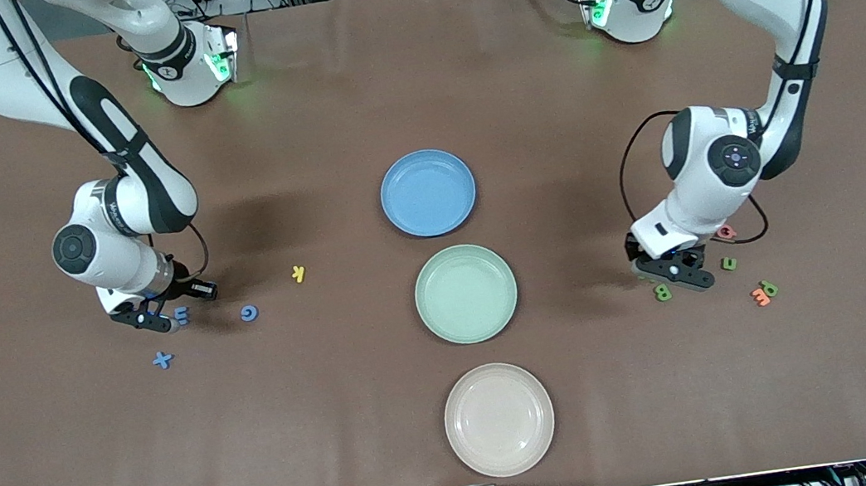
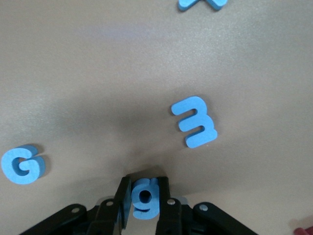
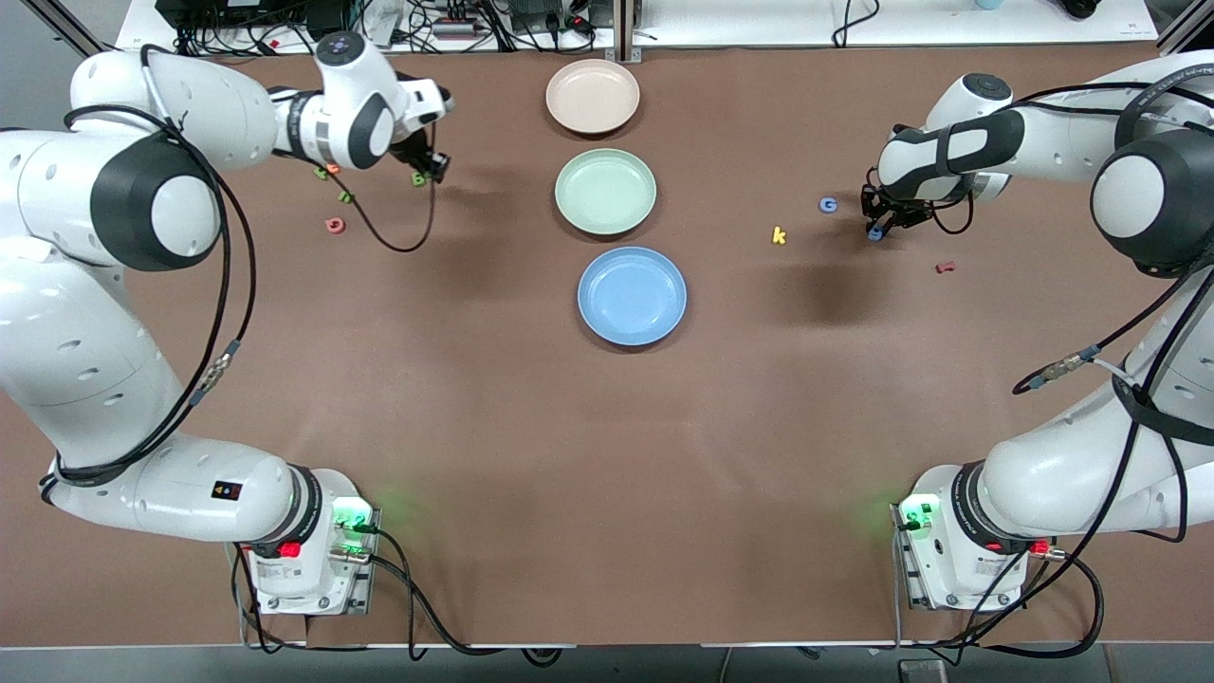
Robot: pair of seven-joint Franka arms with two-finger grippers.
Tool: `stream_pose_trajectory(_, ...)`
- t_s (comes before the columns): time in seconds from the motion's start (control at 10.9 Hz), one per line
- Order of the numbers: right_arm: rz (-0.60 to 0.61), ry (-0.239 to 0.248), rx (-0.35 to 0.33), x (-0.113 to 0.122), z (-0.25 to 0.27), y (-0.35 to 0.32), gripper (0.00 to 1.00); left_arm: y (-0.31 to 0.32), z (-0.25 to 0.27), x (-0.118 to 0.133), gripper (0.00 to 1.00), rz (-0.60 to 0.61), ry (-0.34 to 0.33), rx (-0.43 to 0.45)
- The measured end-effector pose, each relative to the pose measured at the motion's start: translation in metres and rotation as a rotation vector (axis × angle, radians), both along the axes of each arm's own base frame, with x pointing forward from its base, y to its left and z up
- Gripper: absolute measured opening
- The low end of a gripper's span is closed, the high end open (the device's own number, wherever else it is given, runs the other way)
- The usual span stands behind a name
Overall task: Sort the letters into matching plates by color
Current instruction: 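Grasp the green N with the left gripper while the right gripper lifts g, then place the N on the green plate while the right gripper carries g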
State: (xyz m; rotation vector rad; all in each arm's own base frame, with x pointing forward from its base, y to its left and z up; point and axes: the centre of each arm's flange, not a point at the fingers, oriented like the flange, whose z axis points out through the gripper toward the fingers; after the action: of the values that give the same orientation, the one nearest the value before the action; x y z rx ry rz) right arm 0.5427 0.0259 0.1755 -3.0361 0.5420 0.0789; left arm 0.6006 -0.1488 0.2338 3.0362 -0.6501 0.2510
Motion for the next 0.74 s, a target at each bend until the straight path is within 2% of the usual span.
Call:
stream_pose_trajectory(0.18, 0.014, -0.004, 0.002, 0.008, 0.007, 0.004, 0.27, -0.05, 0.019, -0.002, 0.33, 0.075, -0.021, -0.059)
stream_pose_trajectory(0.37, 0.066, 0.021, -0.01, 0.023, 0.026, 0.012, 0.27, -0.099, 0.032, -0.009, 0.33, 0.115, -0.032, -0.095)
stream_pose_trajectory(0.55, 0.155, 0.012, -0.053, 0.033, 0.043, 0.024, 0.27, -0.146, 0.04, -0.017, 0.33, 0.147, -0.039, -0.13)
stream_pose_trajectory(0.74, 0.249, -0.005, -0.09, 0.034, 0.051, 0.048, 0.27, -0.188, 0.034, -0.02, 0.33, 0.168, -0.032, -0.157)
